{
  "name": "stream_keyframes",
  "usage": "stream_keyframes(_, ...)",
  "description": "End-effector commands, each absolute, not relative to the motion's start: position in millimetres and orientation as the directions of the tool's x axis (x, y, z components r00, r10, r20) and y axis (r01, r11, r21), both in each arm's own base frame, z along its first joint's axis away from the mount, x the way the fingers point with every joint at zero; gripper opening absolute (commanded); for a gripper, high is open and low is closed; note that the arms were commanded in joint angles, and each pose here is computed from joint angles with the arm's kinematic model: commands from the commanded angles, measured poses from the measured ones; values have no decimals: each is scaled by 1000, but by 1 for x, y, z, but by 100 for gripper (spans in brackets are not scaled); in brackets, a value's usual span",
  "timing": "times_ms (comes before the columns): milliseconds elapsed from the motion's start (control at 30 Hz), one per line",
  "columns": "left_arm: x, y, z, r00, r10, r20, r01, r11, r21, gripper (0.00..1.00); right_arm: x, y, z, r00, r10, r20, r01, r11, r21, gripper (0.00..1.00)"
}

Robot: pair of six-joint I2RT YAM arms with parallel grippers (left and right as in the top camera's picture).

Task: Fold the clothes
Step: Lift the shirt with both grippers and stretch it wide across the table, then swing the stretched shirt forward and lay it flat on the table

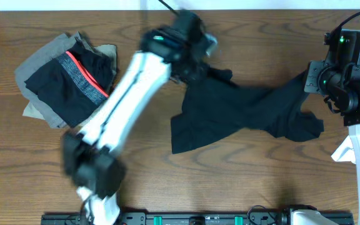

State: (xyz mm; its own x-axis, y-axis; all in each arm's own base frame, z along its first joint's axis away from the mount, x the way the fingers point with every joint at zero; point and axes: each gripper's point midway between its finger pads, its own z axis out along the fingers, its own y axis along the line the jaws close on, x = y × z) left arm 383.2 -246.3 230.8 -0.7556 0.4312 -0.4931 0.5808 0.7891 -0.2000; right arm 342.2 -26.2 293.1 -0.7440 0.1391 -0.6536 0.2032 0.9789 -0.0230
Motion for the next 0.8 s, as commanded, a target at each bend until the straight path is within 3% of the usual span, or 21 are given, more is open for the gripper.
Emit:
stream_keyframes(0, 377, -200, 323, -661, 335, -672, 504, 861, -66, 5, 343, -45, 300, -710, 184, -679, 298, 953, -54, 1)
stream_keyframes(267, 311, -155, 430, -459, 249, -853, 471, 882, 4, 6, 341, -51, 323, -635, 213, -742, 334, 942, -15, 1)
stream_keyframes(500, 264, -127, 478, -334, 187, -924, 446, 895, 19, 6, 315, -59, 377, -497, 222, -839, 362, 932, 32, 1)
stream_keyframes(767, 244, -95, 501, -261, 156, -953, 338, 939, 61, 6, 280, -60, 437, -375, 219, -901, 360, 930, 76, 1)
